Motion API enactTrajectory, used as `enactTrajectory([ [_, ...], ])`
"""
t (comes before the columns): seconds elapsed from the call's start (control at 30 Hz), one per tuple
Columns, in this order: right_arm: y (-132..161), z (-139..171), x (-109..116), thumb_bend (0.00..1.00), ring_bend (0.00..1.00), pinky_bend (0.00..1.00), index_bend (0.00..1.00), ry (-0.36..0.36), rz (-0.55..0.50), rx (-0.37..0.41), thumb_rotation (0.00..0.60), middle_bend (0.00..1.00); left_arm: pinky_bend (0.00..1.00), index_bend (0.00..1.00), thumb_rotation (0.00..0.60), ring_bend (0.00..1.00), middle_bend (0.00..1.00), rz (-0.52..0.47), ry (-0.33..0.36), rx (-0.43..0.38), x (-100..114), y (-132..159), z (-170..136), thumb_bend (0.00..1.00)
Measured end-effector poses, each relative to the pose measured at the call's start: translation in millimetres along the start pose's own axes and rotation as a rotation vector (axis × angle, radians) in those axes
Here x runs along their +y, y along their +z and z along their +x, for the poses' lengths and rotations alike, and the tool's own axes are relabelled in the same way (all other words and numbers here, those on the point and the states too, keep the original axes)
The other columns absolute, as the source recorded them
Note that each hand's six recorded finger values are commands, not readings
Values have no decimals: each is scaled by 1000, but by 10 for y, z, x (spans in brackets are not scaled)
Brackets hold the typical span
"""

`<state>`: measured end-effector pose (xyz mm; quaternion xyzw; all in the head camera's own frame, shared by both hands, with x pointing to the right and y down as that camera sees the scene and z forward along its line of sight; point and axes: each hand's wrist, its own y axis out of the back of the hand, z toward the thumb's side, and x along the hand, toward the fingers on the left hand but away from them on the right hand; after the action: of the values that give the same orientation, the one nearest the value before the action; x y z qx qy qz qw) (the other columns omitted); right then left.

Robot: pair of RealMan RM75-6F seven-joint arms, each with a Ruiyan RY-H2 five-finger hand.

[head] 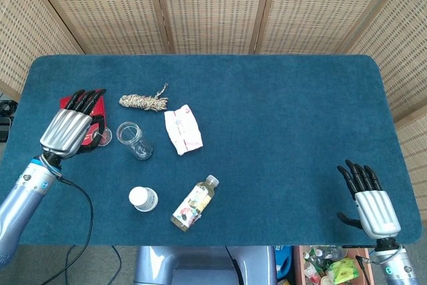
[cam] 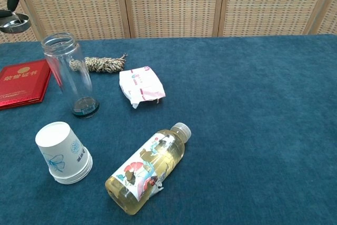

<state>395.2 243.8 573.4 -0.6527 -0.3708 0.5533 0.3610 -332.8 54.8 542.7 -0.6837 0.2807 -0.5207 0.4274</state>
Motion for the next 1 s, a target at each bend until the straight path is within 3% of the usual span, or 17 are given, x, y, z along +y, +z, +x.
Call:
enactTrajectory([
  [0.43,-55,-21,-22,0,0,0,45,11,-14,-12,600,0,0,617,600,0,0,1,-26,-3,41,273,320,427],
  [1.0,-88,-38,-42,0,0,0,45,18,-18,-22,600,0,0,617,600,0,0,15,-66,10,-168,355,479,427],
])
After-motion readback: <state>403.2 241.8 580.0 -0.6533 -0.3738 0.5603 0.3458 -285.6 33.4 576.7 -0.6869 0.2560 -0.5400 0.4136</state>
